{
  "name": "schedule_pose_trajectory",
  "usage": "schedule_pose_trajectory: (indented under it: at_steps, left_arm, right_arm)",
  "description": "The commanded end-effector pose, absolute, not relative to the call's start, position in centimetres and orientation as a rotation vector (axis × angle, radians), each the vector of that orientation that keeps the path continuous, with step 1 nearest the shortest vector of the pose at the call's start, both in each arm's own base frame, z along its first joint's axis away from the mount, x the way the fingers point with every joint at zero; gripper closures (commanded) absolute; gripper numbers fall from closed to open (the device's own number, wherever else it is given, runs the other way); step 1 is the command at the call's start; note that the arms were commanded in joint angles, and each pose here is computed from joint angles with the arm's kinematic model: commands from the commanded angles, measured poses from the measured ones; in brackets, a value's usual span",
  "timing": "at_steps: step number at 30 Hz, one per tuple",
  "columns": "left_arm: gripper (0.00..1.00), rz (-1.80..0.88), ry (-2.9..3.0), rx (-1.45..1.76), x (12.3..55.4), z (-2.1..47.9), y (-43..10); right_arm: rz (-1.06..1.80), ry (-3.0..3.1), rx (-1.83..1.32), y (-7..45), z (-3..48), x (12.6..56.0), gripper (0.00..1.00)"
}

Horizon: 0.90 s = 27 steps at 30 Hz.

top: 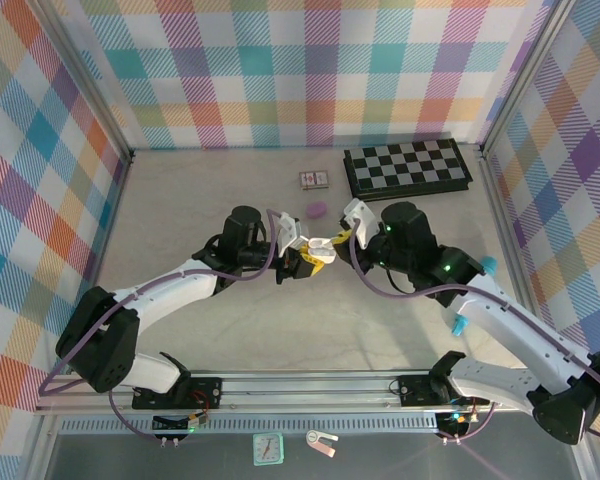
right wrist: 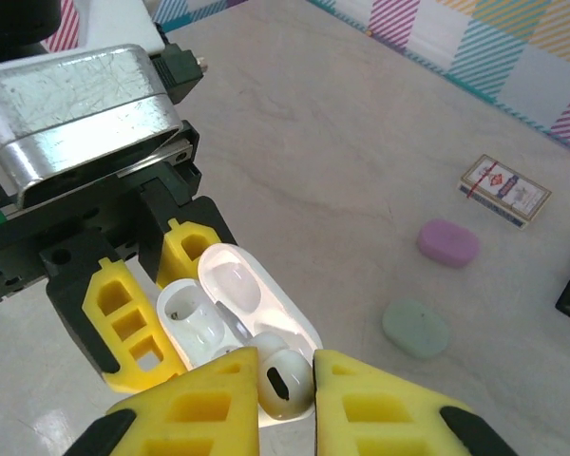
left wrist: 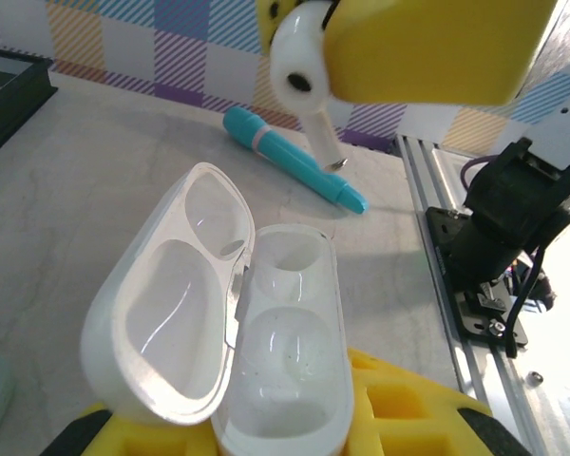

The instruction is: Insert the wireless bluetooth earbuds into the charging case

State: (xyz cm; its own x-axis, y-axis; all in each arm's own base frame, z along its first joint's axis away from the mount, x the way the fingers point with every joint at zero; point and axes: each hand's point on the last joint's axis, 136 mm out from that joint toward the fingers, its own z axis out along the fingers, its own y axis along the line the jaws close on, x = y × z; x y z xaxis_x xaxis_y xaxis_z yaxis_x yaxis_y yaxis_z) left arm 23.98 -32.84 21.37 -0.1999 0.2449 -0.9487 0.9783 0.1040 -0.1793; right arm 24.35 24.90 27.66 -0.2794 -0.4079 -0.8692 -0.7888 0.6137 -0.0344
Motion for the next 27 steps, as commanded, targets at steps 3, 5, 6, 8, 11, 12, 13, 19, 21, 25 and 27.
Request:
schedule_pose_trajectory:
  at_steps: [3, 5, 6, 8, 11, 12, 13, 19, 21, 25, 27]
  left_arm:
    - [0.93, -1.223, 1.536, 1.281, 22.6, 22.6, -33.1]
    - [0.93, -1.223, 1.533, 1.28, 22.5, 22.8, -33.1]
    - [0.93, -1.221, 1.536, 1.278, 22.5, 22.8, -33.0]
    - [0.93, -1.214, 1.544, 1.269, 22.7, 22.8, -33.0]
    - [0.93, -1.213, 1.55, 1.262, 22.8, 22.9, -33.0]
    - [0.93, -1.218, 1.549, 1.261, 22.7, 22.9, -33.0]
    - [0.93, -1.219, 1.548, 1.257, 22.8, 23.0, -33.0]
    - [0.93, -1.215, 1.538, 1.249, 22.9, 23.5, -33.0]
    - [0.93, -1.211, 1.544, 1.243, 22.9, 23.5, -33.0]
    - [0.93, -1.221, 1.54, 1.241, 22.9, 23.6, -33.1]
    - [0.93, -1.228, 1.531, 1.238, 22.8, 23.9, -33.1]
  right_arm:
    - [0.517, 1.823, -1.063, 26.4, 28.7, 24.1, 0.83]
    - [0.511, 1.828, -1.077, 26.6, 28.4, 24.3, 0.83]
    - [0.508, 1.832, -1.087, 26.6, 28.2, 24.3, 0.83]
    - [0.505, 1.841, -1.1, 26.7, 27.9, 24.2, 0.83]
    - [0.501, 1.848, -1.109, 26.6, 27.6, 24.1, 0.84]
    - [0.5, 1.849, -1.111, 26.6, 27.5, 24.1, 0.84]
    - [0.502, 1.853, -1.115, 26.6, 27.3, 24.0, 0.84]
    - [0.515, 1.866, -1.132, 26.5, 26.8, 23.6, 0.84]
    - [0.515, 1.871, -1.137, 26.4, 26.6, 23.5, 0.84]
    - [0.508, 1.877, -1.143, 26.3, 26.2, 23.4, 0.84]
    - [0.503, 1.884, -1.146, 26.3, 25.9, 23.5, 0.84]
